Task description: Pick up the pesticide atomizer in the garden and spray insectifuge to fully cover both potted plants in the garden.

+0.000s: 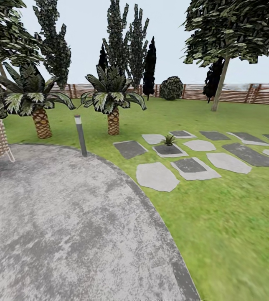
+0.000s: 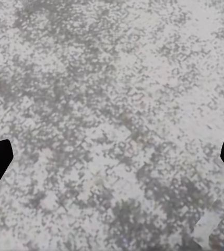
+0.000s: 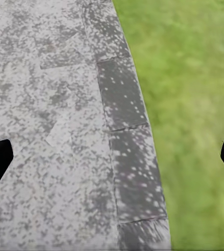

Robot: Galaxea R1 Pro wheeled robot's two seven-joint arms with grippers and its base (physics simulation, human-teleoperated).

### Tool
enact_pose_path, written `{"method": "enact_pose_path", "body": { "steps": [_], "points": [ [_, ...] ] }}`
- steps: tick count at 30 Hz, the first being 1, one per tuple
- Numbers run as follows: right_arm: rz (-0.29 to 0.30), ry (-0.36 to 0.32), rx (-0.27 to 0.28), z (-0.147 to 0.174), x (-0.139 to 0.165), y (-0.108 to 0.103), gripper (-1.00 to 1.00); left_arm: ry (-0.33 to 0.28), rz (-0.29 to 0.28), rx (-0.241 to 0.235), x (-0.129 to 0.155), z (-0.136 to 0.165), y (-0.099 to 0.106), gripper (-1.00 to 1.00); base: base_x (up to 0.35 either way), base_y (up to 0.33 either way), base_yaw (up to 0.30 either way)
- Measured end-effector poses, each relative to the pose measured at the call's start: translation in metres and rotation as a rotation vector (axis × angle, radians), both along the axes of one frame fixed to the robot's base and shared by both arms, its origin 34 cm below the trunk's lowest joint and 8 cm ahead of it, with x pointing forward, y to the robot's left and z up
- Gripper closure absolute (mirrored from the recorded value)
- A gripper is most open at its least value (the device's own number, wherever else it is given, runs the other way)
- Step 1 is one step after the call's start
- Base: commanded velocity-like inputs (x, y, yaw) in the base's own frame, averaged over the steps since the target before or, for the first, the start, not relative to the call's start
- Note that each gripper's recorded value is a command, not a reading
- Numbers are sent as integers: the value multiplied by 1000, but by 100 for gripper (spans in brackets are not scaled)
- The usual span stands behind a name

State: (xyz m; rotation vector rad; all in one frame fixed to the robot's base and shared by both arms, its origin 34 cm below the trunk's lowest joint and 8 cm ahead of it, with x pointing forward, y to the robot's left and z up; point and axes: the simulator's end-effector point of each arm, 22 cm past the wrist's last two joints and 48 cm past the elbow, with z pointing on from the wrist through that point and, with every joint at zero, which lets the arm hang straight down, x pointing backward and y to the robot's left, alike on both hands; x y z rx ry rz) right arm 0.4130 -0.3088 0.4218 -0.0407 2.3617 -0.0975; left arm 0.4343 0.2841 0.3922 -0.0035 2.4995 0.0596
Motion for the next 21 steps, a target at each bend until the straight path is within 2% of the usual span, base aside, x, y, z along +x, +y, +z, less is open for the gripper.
{"method": "enact_pose_path", "body": {
  "steps": [21],
  "points": [
    [0, 29, 1, -51, -15, 0, -100, 26, -2, 0, -15, -51, 0, -100, 0, 0, -173]
  ]
}}
